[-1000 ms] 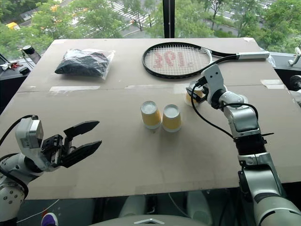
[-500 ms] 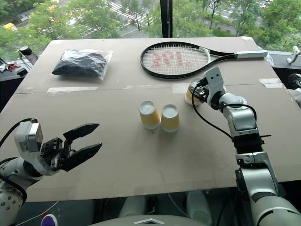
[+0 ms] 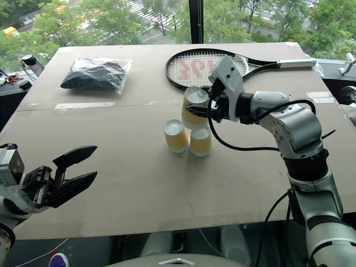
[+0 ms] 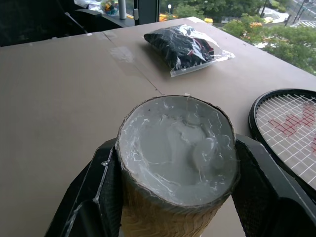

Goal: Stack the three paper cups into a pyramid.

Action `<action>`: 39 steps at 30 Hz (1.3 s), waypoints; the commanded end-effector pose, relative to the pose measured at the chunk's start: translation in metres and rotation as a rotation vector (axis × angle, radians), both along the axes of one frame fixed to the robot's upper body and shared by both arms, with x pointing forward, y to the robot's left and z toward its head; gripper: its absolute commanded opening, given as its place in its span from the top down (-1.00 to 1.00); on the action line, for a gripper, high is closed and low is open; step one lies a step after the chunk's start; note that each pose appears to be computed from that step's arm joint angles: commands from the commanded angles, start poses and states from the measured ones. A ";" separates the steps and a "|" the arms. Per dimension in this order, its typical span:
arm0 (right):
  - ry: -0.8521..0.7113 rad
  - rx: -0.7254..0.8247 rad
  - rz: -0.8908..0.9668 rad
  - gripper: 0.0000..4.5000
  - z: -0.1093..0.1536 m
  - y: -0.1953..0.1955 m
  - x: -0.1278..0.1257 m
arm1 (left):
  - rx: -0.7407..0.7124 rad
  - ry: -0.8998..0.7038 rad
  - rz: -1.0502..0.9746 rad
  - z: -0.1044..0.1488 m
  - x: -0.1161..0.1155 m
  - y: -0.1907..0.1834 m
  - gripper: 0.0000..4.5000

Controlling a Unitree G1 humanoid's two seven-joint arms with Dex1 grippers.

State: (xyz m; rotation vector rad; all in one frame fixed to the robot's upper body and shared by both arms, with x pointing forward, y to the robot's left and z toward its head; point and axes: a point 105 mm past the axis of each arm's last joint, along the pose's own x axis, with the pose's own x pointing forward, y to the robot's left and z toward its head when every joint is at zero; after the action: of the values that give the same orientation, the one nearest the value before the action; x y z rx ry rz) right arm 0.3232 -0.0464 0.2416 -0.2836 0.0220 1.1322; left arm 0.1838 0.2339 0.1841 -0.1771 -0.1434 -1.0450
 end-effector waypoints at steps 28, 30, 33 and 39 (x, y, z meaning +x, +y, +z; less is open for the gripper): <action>-0.236 -0.003 0.083 -0.98 0.016 -0.006 -0.029 | -0.031 -0.012 -0.018 -0.001 0.008 -0.008 -1.00; -0.262 0.016 0.076 -0.98 0.014 -0.024 -0.039 | -0.030 0.002 0.003 -0.006 0.011 -0.011 -1.00; -0.287 0.004 0.015 -0.98 0.000 -0.050 -0.050 | -0.030 0.028 0.041 -0.015 0.018 -0.016 -1.00; -0.142 0.043 -0.165 -0.98 -0.057 -0.102 -0.074 | 0.007 0.086 0.076 -0.041 0.024 -0.021 -1.00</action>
State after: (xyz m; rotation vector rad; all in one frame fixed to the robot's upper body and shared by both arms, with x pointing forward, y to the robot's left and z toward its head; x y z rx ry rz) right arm 0.2567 -0.1394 0.1798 -0.3026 -0.0515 0.9809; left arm 0.2081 0.2136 0.1449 -0.2385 -0.0691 -0.9592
